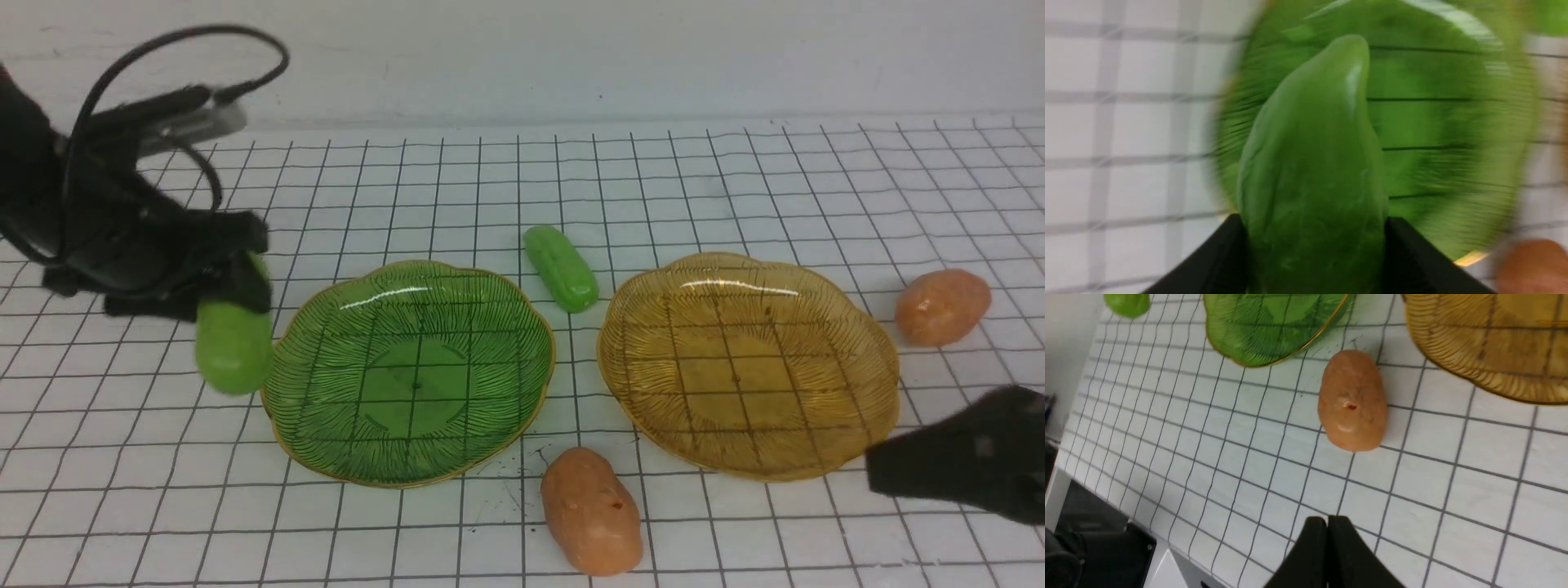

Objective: Put different types of vegetables on the plate.
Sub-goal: 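Put the green cucumber next to the left plate into that plate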

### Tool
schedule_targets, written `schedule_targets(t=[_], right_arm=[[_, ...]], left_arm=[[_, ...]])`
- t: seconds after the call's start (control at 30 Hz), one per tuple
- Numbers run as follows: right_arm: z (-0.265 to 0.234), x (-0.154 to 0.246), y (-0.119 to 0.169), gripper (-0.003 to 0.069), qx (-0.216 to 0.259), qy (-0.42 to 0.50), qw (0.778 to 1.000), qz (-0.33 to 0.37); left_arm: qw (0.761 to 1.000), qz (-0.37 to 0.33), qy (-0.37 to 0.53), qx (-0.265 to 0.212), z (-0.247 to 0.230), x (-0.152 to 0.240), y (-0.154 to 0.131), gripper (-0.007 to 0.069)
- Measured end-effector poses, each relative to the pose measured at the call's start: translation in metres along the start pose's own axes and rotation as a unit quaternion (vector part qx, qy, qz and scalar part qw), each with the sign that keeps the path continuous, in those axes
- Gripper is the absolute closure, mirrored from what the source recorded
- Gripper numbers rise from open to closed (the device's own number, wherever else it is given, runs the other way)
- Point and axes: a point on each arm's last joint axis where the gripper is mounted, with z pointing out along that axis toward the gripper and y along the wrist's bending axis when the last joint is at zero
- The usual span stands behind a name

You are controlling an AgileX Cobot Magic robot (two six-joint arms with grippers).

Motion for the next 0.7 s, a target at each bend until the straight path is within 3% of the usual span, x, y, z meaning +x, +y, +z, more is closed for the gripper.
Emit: schedule_targets(t=[0.13, 0.33, 0.57, 0.63, 0.67, 0.7], right_arm=[[0.035, -0.016, 0.007, 0.0668, 0.002, 0.031, 0.999, -0.035], [0.104, -0.025, 0.006, 0.0601, 0.064, 0.096, 0.990, -0.075], [0.156, -0.038, -0.002, 0.0386, 0.093, 0.129, 0.985, -0.060], [0.171, -0.041, -0.004, 0.0295, 0.095, 0.139, 0.984, -0.058], [0.187, -0.044, -0.008, 0.0194, 0.098, 0.150, 0.982, -0.055], [0.190, -0.043, -0.009, 0.0184, 0.099, 0.154, 0.982, -0.054]], left_arm=[[0.997, 0.063, 0.008, 0.045, 0.013, 0.003, -0.043, 0.0256], [0.993, 0.093, 0.060, 0.039, 0.063, 0.009, -0.059, 0.0256], [0.993, 0.091, 0.074, 0.007, 0.097, 0.009, -0.048, 0.0254], [0.992, 0.100, 0.074, -0.005, 0.100, 0.009, -0.045, 0.0229], [0.991, 0.110, 0.070, -0.016, 0.101, 0.008, -0.043, 0.0190], [0.991, 0.111, 0.069, -0.018, 0.101, 0.007, -0.043, 0.0178]])
